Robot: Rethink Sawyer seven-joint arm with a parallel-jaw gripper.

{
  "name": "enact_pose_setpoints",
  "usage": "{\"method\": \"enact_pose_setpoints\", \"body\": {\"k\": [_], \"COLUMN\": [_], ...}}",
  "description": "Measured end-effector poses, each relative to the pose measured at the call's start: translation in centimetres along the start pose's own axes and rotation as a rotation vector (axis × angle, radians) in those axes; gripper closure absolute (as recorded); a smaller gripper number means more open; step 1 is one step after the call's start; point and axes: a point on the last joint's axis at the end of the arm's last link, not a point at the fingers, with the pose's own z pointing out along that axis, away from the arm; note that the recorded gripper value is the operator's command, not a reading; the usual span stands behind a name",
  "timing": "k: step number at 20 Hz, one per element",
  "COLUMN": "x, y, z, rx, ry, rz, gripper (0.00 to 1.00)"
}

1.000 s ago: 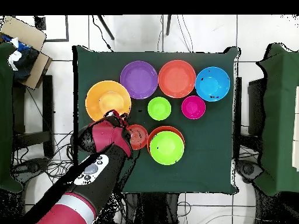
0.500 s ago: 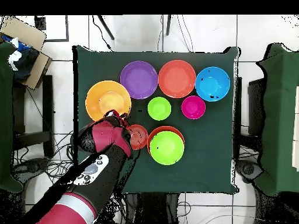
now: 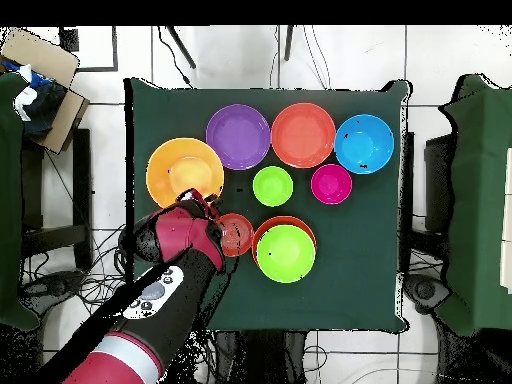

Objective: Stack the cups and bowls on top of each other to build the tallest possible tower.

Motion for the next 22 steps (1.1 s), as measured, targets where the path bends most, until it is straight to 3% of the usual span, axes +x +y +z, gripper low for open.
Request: {"method": "enact_pose_setpoints", "body": {"k": [7,16,22], "x": [-1.3,-4.6,-6.5], "y": [0.0,-1.5,-2.5], "z": [-2.1,-5.8,-7.4], "rx": [-0.002,0.053,0.064], "ry": [0.01,0.089,0.118], "rz": [0.03,0.124,0.168], "gripper": [1.0,1.0,1.0]}}
